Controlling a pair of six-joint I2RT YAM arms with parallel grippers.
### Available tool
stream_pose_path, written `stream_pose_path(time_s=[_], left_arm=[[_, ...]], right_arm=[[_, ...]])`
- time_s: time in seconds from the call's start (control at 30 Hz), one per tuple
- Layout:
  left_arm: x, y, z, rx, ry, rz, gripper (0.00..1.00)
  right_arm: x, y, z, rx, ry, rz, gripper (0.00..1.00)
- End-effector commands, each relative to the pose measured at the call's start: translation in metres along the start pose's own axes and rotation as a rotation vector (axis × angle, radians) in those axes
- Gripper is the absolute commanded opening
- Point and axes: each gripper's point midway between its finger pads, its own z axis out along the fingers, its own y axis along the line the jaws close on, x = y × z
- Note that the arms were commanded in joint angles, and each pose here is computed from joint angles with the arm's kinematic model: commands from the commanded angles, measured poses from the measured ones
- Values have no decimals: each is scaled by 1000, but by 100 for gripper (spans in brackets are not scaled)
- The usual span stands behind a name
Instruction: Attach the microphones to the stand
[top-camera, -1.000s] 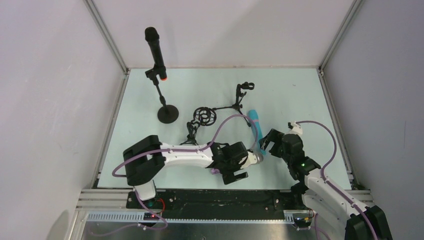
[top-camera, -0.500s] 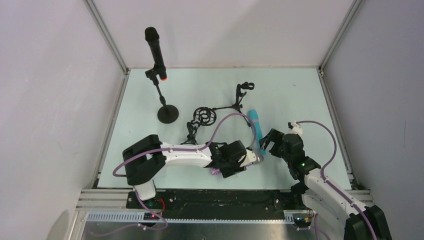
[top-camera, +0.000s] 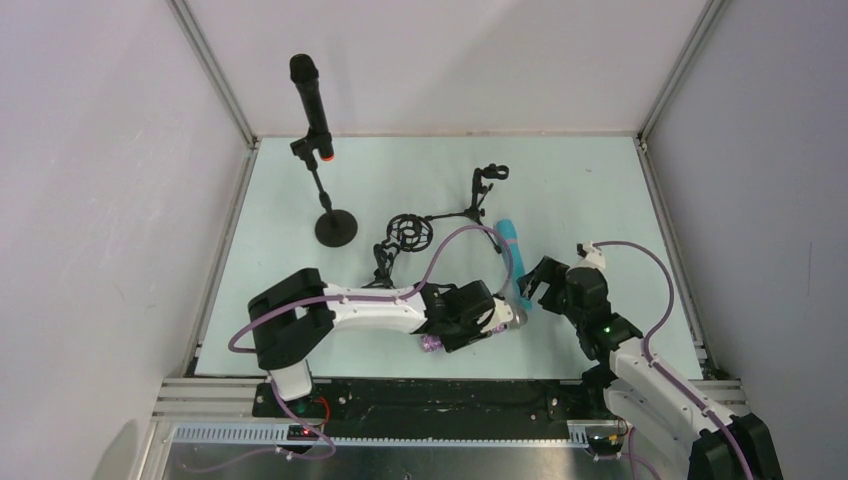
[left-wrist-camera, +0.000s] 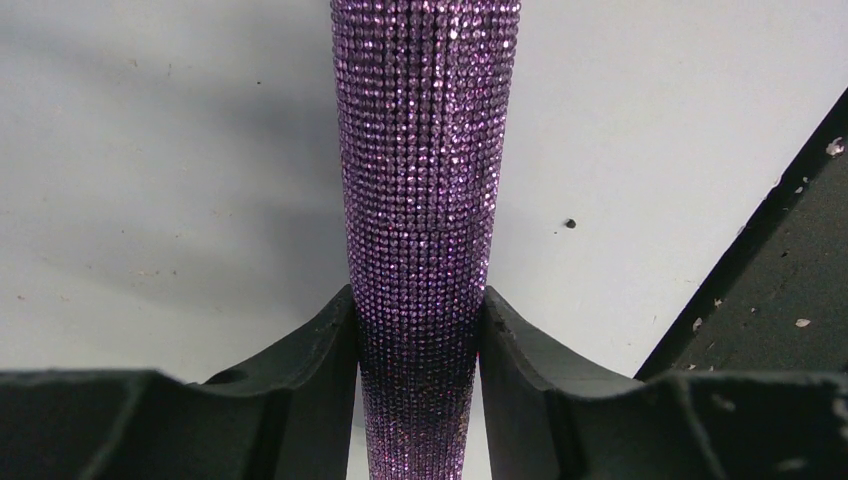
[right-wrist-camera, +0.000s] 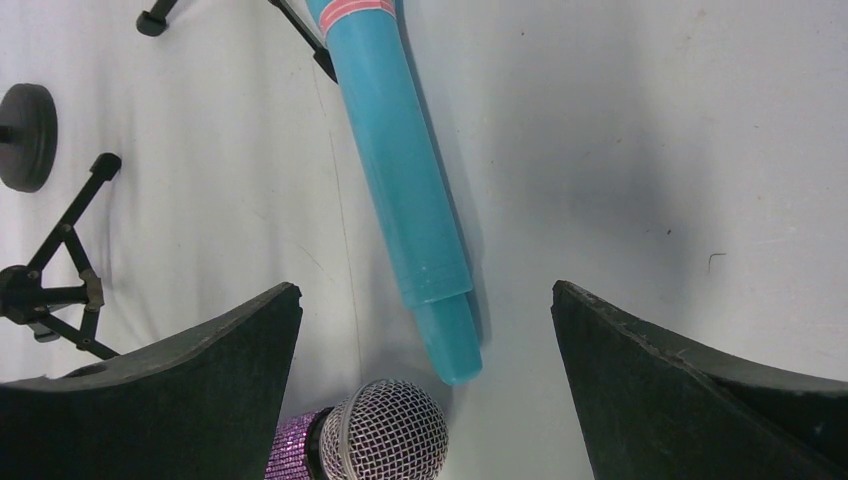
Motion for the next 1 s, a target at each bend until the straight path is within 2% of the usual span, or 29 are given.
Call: stream_pose_path(time_s=[0.0, 0.2, 0.5, 0.8, 0.97], left_arm=[[15, 7, 0, -38, 92, -40, 1], [-4, 15, -21, -87, 12, -78, 0], [-46, 33, -60, -161, -175, -103, 0], [-80, 52, -102, -150, -371, -266, 0], [-97, 68, -133, -143, -506, -365, 0]], right_arm=[[-17, 9, -3, -31, -58, -5, 100], [-34, 19, -15, -56, -98, -22, 100], [-81, 50, -56, -195, -266, -40, 100], [-128, 78, -103, -276, -392, -92, 100], [-142, 97, -121, -340, -410, -119, 100]])
